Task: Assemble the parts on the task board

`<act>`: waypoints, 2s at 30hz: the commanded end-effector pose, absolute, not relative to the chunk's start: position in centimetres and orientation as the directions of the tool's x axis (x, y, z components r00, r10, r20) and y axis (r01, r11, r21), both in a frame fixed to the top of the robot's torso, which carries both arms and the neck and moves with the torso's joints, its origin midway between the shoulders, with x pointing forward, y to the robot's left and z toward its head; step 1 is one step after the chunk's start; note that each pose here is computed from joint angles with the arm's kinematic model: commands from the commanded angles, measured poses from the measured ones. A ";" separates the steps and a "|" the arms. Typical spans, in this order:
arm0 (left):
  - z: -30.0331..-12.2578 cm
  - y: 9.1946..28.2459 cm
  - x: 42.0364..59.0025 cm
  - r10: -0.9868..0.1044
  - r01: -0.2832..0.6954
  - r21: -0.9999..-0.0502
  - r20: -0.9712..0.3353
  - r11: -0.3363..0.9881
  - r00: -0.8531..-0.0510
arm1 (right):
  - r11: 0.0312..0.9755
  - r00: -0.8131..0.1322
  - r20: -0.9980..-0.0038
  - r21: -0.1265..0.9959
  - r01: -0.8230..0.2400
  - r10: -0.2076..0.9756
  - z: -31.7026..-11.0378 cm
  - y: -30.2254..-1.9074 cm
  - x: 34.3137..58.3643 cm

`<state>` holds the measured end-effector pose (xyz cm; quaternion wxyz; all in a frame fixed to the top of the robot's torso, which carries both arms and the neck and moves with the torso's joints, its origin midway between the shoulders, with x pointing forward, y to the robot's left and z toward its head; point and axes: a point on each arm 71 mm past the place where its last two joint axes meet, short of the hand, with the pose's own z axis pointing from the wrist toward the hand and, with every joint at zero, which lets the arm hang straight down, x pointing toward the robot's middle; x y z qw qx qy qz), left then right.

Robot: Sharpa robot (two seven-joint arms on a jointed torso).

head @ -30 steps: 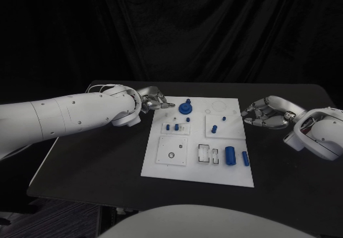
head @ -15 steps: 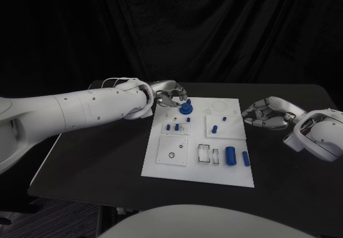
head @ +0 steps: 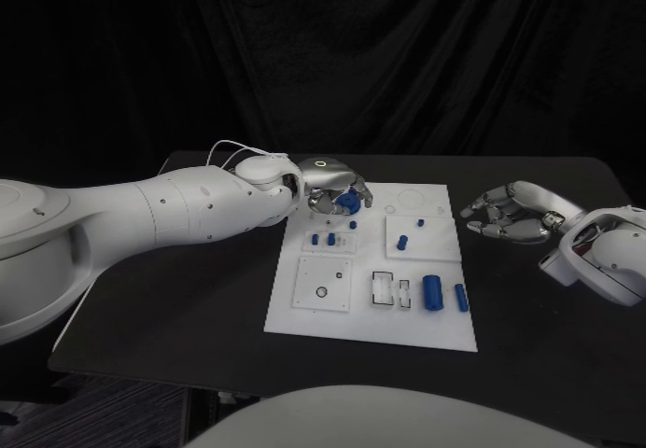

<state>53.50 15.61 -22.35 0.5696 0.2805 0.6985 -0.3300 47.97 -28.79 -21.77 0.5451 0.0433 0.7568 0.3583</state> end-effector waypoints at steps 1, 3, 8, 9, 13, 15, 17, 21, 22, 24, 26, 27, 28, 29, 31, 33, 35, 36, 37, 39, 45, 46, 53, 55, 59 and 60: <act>-22.8 15.1 52.9 0.093 0.830 -0.043 -0.989 0.557 -0.114 | 0.738 -0.380 -0.799 0.588 -0.331 0.465 -21.7 -28.8 47.9; -23.2 15.0 52.8 0.109 0.832 -0.031 -0.988 0.555 -0.109 | 0.738 -0.374 -0.801 0.587 -0.333 0.468 -21.7 -28.8 47.9; -23.9 14.8 52.8 0.133 0.823 -0.021 -0.984 0.568 -0.117 | 0.739 -0.367 -0.802 0.586 -0.332 0.471 -21.6 -28.9 47.8; -24.0 14.8 52.8 0.137 0.820 -0.021 -0.983 0.572 -0.120 | 0.739 -0.367 -0.802 0.586 -0.331 0.471 -21.6 -28.9 47.8; -24.5 14.8 52.9 0.153 0.808 -0.022 -0.979 0.588 -0.138 | 0.742 -0.368 -0.802 0.586 -0.326 0.471 -21.6 -29.0 47.8; -24.7 14.8 52.8 0.158 0.805 -0.024 -0.977 0.593 -0.145 | 0.742 -0.369 -0.801 0.586 -0.325 0.471 -21.6 -29.0 47.8; -24.9 14.7 52.8 0.161 0.803 -0.026 -0.975 0.596 -0.150 | 0.742 -0.371 -0.801 0.586 -0.325 0.471 -21.6 -28.9 47.8; -25.2 14.6 52.8 0.164 0.802 -0.029 -0.974 0.596 -0.157 | 0.742 -0.375 -0.800 0.587 -0.324 0.469 -21.7 -28.8 47.8; -25.2 14.6 52.8 0.164 0.803 -0.029 -0.974 0.596 -0.158 | 0.742 -0.376 -0.799 0.587 -0.323 0.469 -21.7 -28.8 47.8; -25.3 14.5 52.8 0.163 0.804 -0.029 -0.974 0.594 -0.156 | 0.742 -0.380 -0.798 0.588 -0.323 0.467 -21.7 -28.7 47.8; -25.4 14.5 52.8 0.161 0.805 -0.028 -0.975 0.593 -0.153 | 0.741 -0.383 -0.798 0.588 -0.323 0.466 -21.7 -28.7 47.8; -25.5 14.5 52.8 0.161 0.804 -0.027 -0.975 0.594 -0.152 | 0.741 -0.384 -0.797 0.589 -0.323 0.466 -21.7 -28.6 47.8; -25.5 14.5 52.9 0.161 0.804 -0.027 -0.975 0.594 -0.152 | 0.741 -0.385 -0.797 0.589 -0.322 0.466 -21.8 -28.6 47.8; -25.6 14.5 52.9 0.161 0.803 -0.026 -0.975 0.596 -0.152 | 0.741 -0.387 -0.796 0.589 -0.321 0.465 -21.8 -28.6 47.8; -25.7 14.6 53.0 0.163 0.801 -0.026 -0.975 0.599 -0.154 | 0.742 -0.391 -0.795 0.590 -0.318 0.464 -21.8 -28.6 47.8; -25.8 14.6 53.0 0.163 0.800 -0.026 -0.974 0.600 -0.154 | 0.743 -0.394 -0.794 0.590 -0.316 0.463 -21.8 -28.6 47.8; -25.8 14.5 53.0 0.159 0.799 -0.024 -0.976 0.600 -0.149 | 0.744 -0.397 -0.793 0.590 -0.314 0.462 -21.9 -28.6 47.8; -25.9 14.5 53.0 0.156 0.800 -0.022 -0.977 0.600 -0.144 | 0.744 -0.398 -0.793 0.590 -0.313 0.461 -21.9 -28.6 47.8; -25.9 14.5 53.0 0.151 0.800 -0.020 -0.979 0.600 -0.138 | 0.744 -0.399 -0.793 0.590 -0.313 0.461 -21.9 -28.6 47.8; -25.9 14.6 53.0 0.145 0.800 -0.016 -0.981 0.600 -0.128 | 0.745 -0.400 -0.792 0.590 -0.312 0.460 -21.9 -28.6 47.8; -25.7 14.9 53.1 0.116 0.796 0.004 -0.990 0.606 -0.084 | 0.743 -0.407 -0.790 0.591 -0.313 0.458 -21.9 -28.5 47.8; -25.6 14.9 53.1 0.111 0.794 0.007 -0.991 0.608 -0.077 | 0.743 -0.407 -0.790 0.591 -0.313 0.458 -22.0 -28.5 47.8; -25.4 15.6 52.7 0.091 0.785 0.011 -0.994 0.620 -0.058 | 0.743 -0.408 -0.790 0.591 -0.312 0.457 -22.0 -28.5 47.8; -25.2 16.0 52.5 0.083 0.781 0.009 -0.995 0.624 -0.056 | 0.744 -0.408 -0.790 0.591 -0.311 0.457 -22.0 -28.6 47.8; -24.3 17.0 52.1 0.071 0.770 0.007 -0.996 0.638 -0.049 | 0.747 -0.408 -0.790 0.590 -0.307 0.457 -22.0 -28.7 47.8; -24.0 17.2 52.0 0.069 0.766 0.008 -0.996 0.643 -0.048 | 0.747 -0.408 -0.790 0.590 -0.306 0.457 -22.0 -28.7 47.8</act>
